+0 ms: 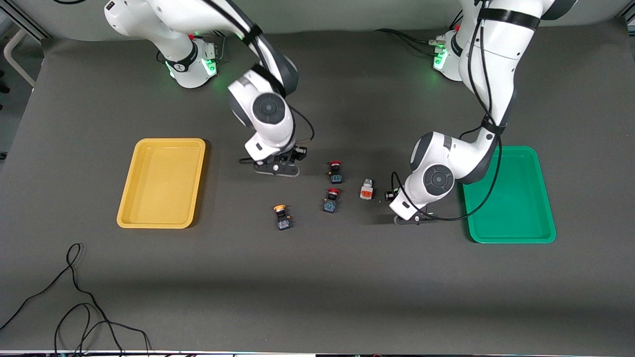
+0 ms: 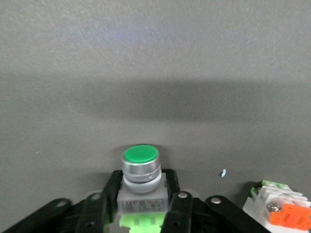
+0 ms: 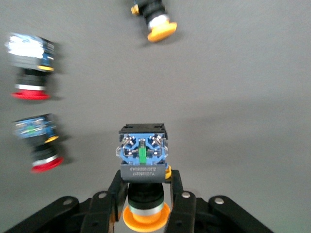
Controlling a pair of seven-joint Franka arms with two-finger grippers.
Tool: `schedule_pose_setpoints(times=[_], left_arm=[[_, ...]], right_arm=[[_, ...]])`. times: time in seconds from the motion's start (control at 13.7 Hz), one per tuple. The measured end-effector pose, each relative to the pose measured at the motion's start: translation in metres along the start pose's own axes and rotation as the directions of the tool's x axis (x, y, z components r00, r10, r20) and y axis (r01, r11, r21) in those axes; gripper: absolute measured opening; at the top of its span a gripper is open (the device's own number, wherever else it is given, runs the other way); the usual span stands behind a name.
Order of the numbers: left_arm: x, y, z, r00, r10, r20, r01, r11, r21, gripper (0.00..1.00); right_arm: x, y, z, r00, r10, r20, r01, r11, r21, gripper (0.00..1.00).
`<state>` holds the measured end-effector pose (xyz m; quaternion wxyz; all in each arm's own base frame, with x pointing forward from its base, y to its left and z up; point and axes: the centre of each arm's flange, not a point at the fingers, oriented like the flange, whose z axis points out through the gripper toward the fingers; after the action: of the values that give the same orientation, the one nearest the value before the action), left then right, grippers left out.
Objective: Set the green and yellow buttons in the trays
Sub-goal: 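Carry the yellow button to the yellow tray while the left gripper carries green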
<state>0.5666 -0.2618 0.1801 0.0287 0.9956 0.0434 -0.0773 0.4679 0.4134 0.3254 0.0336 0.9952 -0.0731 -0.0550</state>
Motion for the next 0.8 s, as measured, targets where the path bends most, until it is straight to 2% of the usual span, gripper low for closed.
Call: schedule_pose_setpoints(times=[0.15, 0.22, 0.44, 0.66, 0.8], left_arm=[[0.001, 0.002, -0.019, 0.999, -0.033, 0.004, 0.033, 0.999, 0.001, 0.41], [0.002, 0.002, -0.040, 0.999, -0.038, 0.032, 0.038, 0.999, 0.014, 0.41], [0.011, -0.023, -0.133, 0.993, -0.039, 0.111, 0.030, 0.996, 0.082, 0.41], [0.027, -0.097, -0.210, 0.989, 0.071, 0.132, -0.081, 0.994, 0.068, 0.41], [0.041, -0.173, -0.232, 0.979, 0.160, 0.129, -0.169, 0.984, 0.060, 0.41]], right_arm=[[0.014, 0.017, -0.055, 0.999, -0.041, -0.002, 0.041, 0.999, -0.003, 0.40], [0.029, 0.038, -0.074, 0.996, -0.085, -0.006, 0.085, 0.996, -0.006, 0.40], [0.090, 0.142, -0.104, 0.970, -0.241, 0.012, 0.241, 0.970, -0.028, 0.40], [0.145, 0.284, -0.112, 0.944, -0.328, 0.028, 0.329, 0.944, -0.023, 0.40], [0.162, 0.371, -0.101, 0.943, -0.330, 0.035, 0.331, 0.943, -0.020, 0.40]])
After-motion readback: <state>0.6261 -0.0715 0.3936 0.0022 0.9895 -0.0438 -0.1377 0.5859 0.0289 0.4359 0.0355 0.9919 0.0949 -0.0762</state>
